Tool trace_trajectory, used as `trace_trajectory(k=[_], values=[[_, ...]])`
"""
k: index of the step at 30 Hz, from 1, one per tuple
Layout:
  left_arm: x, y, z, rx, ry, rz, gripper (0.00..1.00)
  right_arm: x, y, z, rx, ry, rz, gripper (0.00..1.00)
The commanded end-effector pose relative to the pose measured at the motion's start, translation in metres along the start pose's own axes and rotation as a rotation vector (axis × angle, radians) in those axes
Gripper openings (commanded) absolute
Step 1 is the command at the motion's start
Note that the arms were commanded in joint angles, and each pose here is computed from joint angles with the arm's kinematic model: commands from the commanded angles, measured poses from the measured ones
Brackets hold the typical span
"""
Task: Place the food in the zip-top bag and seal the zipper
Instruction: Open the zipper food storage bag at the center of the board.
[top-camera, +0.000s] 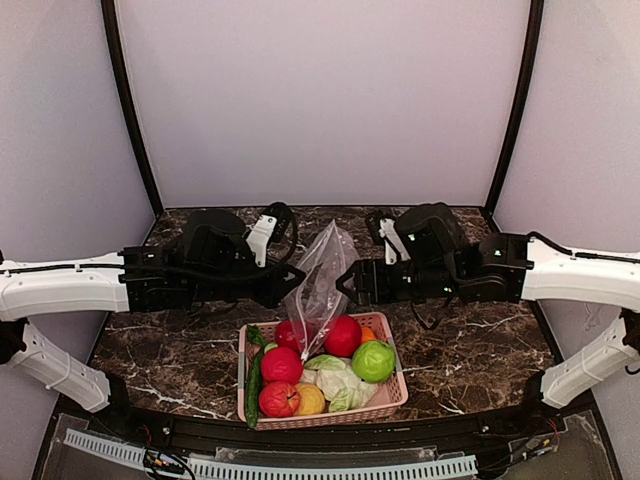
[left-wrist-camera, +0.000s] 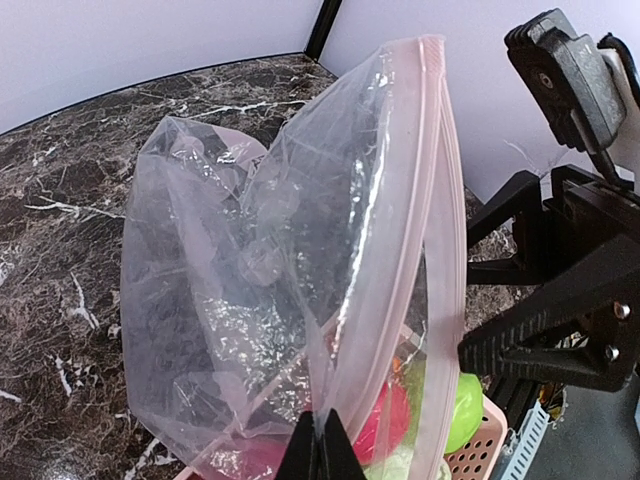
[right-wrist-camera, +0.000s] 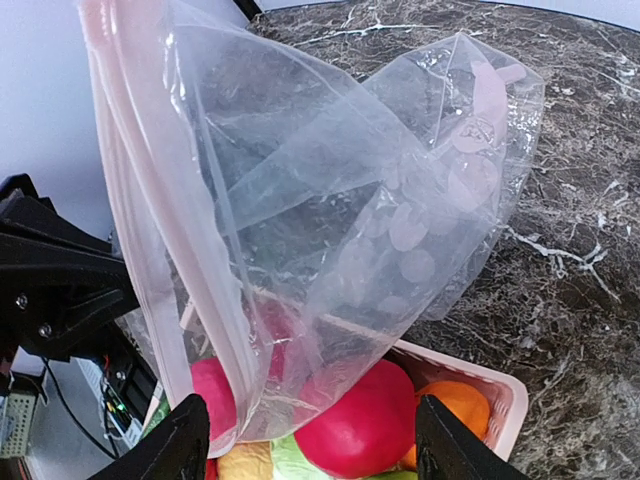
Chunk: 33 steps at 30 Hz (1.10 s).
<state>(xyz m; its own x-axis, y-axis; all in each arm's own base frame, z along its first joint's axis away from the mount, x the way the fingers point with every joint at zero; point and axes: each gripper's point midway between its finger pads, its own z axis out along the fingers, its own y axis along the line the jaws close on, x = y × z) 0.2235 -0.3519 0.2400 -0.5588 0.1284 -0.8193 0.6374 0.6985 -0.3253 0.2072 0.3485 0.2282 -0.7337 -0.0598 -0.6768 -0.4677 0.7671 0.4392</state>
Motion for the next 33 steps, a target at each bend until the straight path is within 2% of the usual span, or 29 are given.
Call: trace_trajectory(k=[1,7,11,18,23,33], values=[[-0.02,-0.013,-0.007,0.052,-0.054,-0.031,0.01,-0.021,0.021,-0.012,-0.045,-0.077,-0.022,0.72],[-0.021,-0.012,-0.016,0.05,-0.058,-0.028,0.01,-0.022,0.028,0.005,-0.011,-0.075,-0.029,0.8],[-0.022,-0.015,-0.021,0.068,-0.06,-0.023,0.01,-0.018,0.026,0.026,0.046,-0.053,-0.021,0.81],[-0.027,-0.021,-0.03,0.101,-0.077,-0.032,0.01,-0.011,-0.016,0.044,0.316,-0.043,0.022,0.86],[-0.032,-0.022,-0.036,0.11,-0.091,-0.036,0.01,-0.01,-0.036,0.044,0.393,-0.054,0.041,0.94],[-0.04,-0.002,-0.06,-0.004,-0.119,0.002,0.01,-0.004,-0.088,0.029,0.481,-0.038,0.102,0.94]])
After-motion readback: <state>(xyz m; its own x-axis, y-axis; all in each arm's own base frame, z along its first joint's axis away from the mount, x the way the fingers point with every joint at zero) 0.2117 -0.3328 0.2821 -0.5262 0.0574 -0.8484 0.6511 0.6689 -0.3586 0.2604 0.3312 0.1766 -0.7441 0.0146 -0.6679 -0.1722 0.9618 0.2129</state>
